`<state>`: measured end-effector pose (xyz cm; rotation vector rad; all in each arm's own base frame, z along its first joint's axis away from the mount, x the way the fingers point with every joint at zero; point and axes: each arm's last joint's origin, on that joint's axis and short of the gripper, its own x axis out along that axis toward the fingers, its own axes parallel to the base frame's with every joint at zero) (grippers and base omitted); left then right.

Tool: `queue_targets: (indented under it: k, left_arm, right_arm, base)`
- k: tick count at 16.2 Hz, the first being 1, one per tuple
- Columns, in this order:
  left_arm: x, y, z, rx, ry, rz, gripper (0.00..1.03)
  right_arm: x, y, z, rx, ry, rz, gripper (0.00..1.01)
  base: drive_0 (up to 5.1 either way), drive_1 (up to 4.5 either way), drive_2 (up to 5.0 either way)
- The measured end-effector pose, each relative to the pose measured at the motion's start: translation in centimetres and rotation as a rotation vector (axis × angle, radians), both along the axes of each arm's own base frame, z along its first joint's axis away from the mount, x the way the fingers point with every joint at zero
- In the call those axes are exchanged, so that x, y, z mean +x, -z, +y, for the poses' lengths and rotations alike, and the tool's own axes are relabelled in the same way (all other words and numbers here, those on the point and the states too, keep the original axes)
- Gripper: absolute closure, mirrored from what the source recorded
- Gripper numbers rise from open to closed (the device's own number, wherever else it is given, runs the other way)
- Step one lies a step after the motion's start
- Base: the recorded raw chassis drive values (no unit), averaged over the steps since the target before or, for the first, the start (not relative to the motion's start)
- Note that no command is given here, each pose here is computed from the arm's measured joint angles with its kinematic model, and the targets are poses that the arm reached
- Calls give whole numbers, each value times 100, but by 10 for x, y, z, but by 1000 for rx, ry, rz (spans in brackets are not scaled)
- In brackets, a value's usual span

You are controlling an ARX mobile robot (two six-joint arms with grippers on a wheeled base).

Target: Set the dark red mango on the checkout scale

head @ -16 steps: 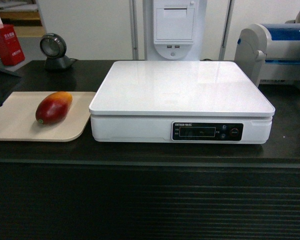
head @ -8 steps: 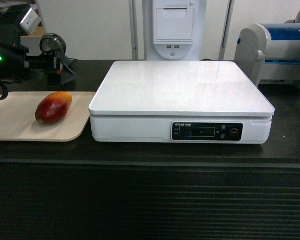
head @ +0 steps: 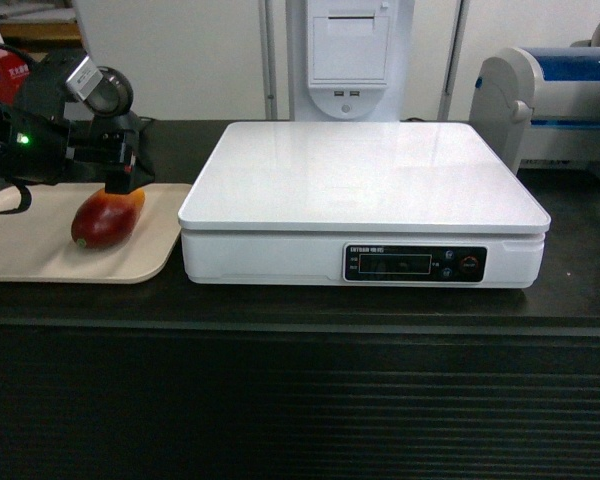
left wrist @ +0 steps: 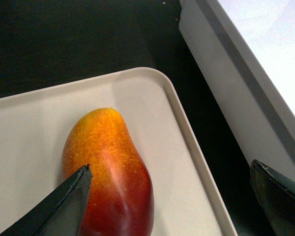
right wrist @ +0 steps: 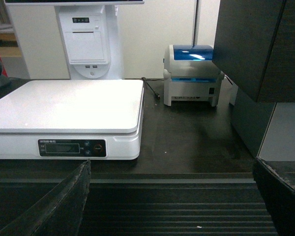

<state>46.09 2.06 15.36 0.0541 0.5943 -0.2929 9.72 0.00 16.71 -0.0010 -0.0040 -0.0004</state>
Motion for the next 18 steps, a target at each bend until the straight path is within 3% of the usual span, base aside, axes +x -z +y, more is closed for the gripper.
queue_targets:
  k: [8, 13, 14, 16, 18]
  left_arm:
    - [25, 14, 28, -2, -41, 37, 5]
    - [30, 20, 27, -19, -20, 37, 5]
    - [32, 19, 24, -15, -11, 38, 5]
    - [42, 35, 21, 24, -17, 59, 5]
    - [44, 43, 22, 28, -17, 72, 5]
  right_arm:
    - [0, 0, 0, 0, 0, 0, 3]
    - [0, 0, 0, 0, 0, 0, 3]
    - [0, 0, 0, 0, 0, 0, 3]
    - [0, 0, 0, 0, 0, 0, 3]
    - [0, 0, 0, 0, 0, 0, 3]
  base:
    - [0, 0, 0]
    - [0, 0, 0]
    - [0, 0, 0]
    - [0, 0, 0]
    - [0, 0, 0]
